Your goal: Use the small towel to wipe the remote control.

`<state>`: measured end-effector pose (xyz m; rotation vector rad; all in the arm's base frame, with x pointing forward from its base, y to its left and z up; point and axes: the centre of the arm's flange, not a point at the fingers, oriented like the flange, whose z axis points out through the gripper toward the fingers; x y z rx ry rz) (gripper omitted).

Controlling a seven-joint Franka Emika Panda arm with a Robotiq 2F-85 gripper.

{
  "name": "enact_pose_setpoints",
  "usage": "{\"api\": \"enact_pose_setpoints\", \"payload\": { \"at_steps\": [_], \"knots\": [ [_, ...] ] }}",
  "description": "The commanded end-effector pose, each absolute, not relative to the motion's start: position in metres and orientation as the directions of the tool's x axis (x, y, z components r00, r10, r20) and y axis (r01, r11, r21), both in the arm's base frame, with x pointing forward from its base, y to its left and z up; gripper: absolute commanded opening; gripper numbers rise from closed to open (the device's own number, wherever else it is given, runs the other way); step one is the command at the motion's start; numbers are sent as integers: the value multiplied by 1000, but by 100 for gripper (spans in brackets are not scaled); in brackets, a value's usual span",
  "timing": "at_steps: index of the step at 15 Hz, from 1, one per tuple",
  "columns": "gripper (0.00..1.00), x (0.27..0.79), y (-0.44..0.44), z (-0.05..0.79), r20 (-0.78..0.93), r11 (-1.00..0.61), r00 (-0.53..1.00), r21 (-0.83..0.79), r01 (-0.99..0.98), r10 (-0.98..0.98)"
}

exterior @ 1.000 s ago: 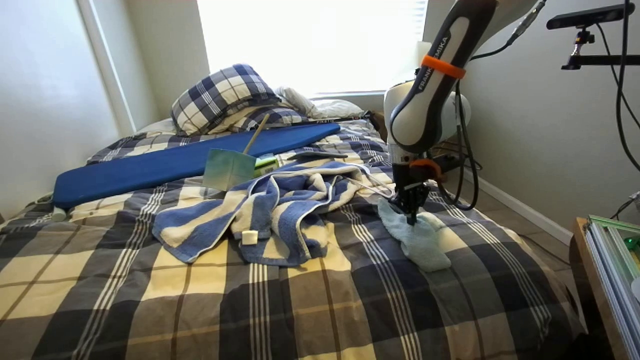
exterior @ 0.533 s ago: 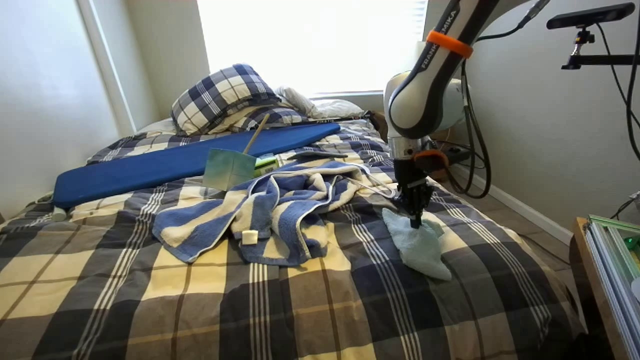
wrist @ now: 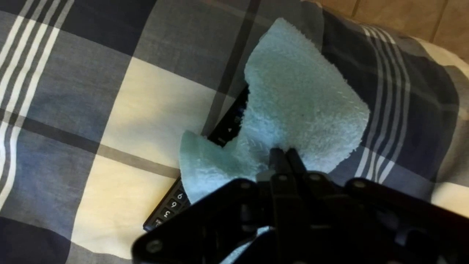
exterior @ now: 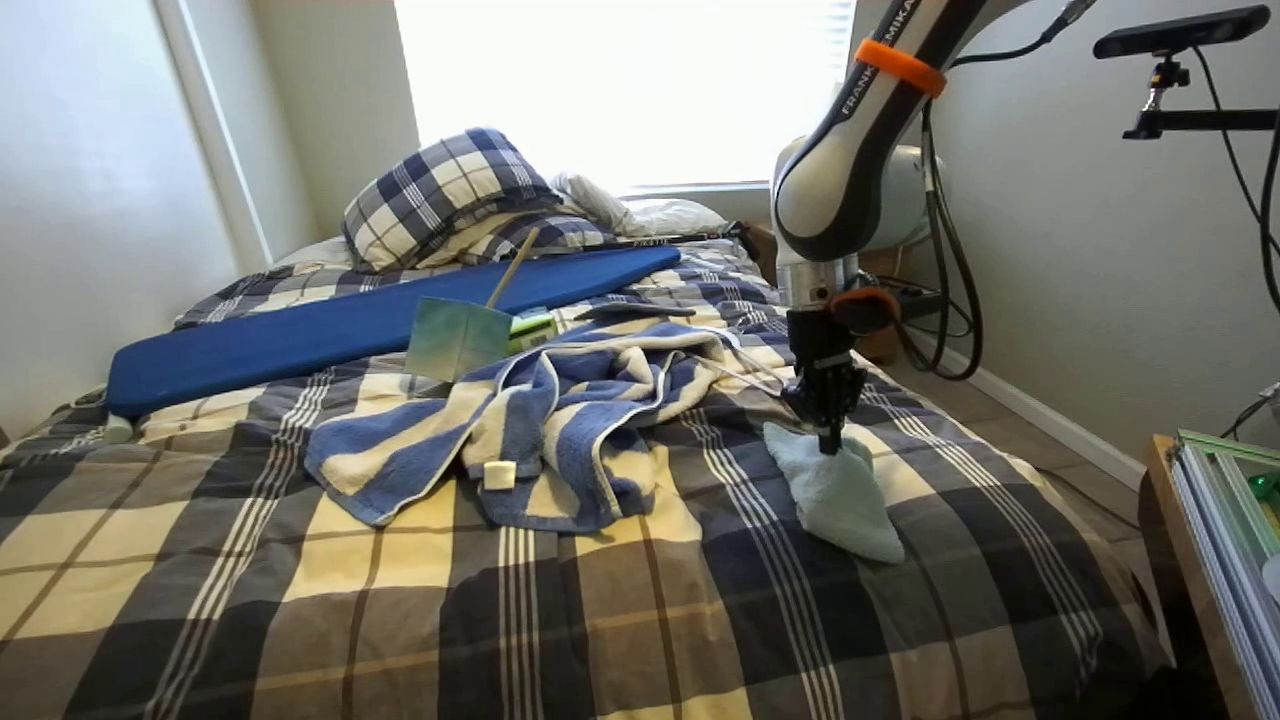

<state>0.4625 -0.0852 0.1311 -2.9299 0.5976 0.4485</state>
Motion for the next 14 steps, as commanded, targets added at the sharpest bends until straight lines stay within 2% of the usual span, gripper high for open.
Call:
{"api": "enact_pose_setpoints", "payload": {
  "at_steps": [1, 8, 14],
  "knots": [
    [1, 462, -65, 111, -361, -926, 877, -81, -369, -318],
    [1, 439, -43, 75, -533, -929, 794, -40, -368, -292],
    [1, 439, -72, 70, -452, -898, 797, 26, -438, -402]
  ]
}}
